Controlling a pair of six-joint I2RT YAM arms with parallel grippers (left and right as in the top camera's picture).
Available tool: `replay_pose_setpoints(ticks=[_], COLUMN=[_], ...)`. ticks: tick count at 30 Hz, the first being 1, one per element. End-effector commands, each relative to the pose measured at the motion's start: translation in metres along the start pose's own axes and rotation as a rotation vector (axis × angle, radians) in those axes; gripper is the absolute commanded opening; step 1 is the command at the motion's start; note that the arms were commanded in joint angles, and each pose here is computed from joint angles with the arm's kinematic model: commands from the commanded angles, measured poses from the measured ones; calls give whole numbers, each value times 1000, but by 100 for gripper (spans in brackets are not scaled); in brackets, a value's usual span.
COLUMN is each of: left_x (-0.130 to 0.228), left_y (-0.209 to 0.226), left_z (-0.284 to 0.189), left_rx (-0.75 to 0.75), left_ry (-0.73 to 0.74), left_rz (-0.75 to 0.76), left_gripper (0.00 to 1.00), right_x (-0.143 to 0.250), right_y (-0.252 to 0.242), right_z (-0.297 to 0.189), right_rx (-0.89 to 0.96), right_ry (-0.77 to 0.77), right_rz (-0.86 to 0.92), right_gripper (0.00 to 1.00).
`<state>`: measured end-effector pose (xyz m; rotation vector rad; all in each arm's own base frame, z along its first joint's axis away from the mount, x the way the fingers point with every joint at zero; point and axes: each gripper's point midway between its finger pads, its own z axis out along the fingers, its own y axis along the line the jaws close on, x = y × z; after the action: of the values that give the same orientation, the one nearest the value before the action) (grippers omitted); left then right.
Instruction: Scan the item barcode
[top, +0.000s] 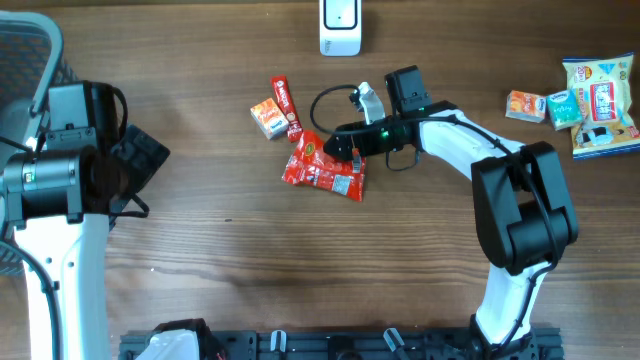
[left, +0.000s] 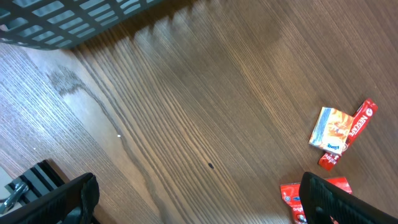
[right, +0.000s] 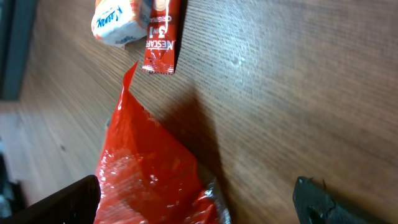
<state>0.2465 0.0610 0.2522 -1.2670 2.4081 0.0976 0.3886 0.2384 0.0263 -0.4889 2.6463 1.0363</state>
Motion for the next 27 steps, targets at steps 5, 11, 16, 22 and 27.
replay_pose_setpoints(ticks=[5,11,16,22,27], left_x=[-6,-6,-6,-4,-4], left_y=[2,2,2,4,4], left_z=[-4,-4,-4,-4,-4], left_rx=[-2,-1,-2,-8,-9], left_ry=[-22,-22,-22,-16,-15], left_rz=[-10,-10,-10,-8,-8], left_gripper=[100,100,100,100,100], right_x=[-30,-22,27,75,106], right_y=[-6,10,42,61,55], right_z=[-53,-125,-111,-54,-15], right_rx=[31,58,27,-93,-147], right_ry=[-92,-140,38,149,102], right_rz=[360,609,784,1060,1186], right_gripper=[100,100,100,100,100])
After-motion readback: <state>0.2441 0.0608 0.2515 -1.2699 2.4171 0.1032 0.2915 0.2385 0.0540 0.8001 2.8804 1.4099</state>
